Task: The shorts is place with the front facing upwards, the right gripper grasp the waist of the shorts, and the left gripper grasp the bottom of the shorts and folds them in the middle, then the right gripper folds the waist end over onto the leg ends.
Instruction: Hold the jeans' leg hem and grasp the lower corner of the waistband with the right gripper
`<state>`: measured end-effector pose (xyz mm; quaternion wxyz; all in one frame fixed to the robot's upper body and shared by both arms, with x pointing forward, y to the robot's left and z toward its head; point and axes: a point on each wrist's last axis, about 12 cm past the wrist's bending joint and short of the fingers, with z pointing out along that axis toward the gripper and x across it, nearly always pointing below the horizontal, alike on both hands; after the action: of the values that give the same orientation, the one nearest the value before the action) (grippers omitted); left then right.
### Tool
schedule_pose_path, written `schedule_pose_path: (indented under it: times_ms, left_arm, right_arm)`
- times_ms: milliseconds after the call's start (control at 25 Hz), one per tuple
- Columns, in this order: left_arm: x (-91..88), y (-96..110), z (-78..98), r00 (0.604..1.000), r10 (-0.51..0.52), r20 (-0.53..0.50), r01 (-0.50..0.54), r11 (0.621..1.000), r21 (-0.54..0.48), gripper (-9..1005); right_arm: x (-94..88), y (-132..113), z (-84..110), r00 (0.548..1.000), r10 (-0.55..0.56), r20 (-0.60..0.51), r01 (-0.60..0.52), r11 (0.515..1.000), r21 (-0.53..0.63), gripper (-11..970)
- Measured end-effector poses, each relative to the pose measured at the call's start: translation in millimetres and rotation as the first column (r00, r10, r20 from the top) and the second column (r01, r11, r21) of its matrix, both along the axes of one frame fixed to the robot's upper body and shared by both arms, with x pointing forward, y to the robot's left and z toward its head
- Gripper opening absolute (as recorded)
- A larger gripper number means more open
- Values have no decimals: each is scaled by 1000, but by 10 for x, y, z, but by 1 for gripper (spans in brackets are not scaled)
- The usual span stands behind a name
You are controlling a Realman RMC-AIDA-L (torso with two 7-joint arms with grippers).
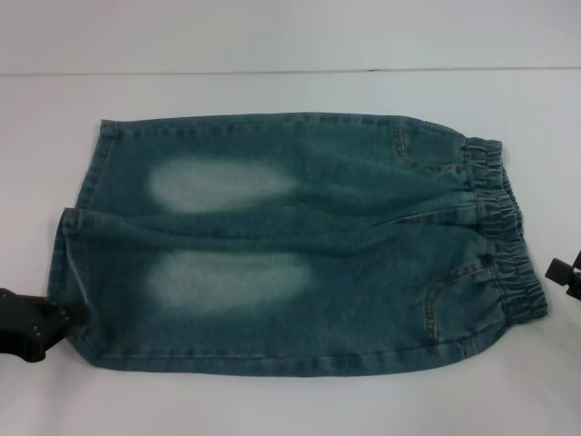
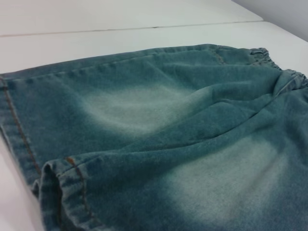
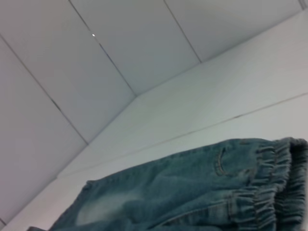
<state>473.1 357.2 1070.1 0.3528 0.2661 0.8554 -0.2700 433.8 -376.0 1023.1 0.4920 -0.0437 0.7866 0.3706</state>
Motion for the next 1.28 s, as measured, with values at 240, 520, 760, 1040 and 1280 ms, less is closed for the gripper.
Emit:
schedule_pose_path:
  times_ms: [240, 520, 760, 1040, 1280]
  left_arm:
    - [7, -12, 1, 1000, -6, -2, 6, 1000, 0, 21]
    - [9, -13, 3, 1000, -6, 0, 6, 1000, -2, 22]
    - [23, -24, 12, 1000, -13, 5, 13, 1000, -2, 22]
    - [37, -37, 23, 1000, -21, 9, 22, 1000, -4, 22]
    - [45, -44, 27, 1000, -25, 10, 25, 1000, -4, 22]
  right_arm:
    - [48, 87, -55, 999, 38, -38, -39, 999, -22, 944]
    - [68, 113, -85, 997, 44, -65, -46, 998, -30, 945]
    - [72, 127, -106, 996, 50, -80, -53, 998, -39, 945]
    - [127, 203, -145, 989, 80, -120, -87, 995, -54, 944]
    - [127, 234, -122, 987, 104, -120, -109, 994, -33, 936]
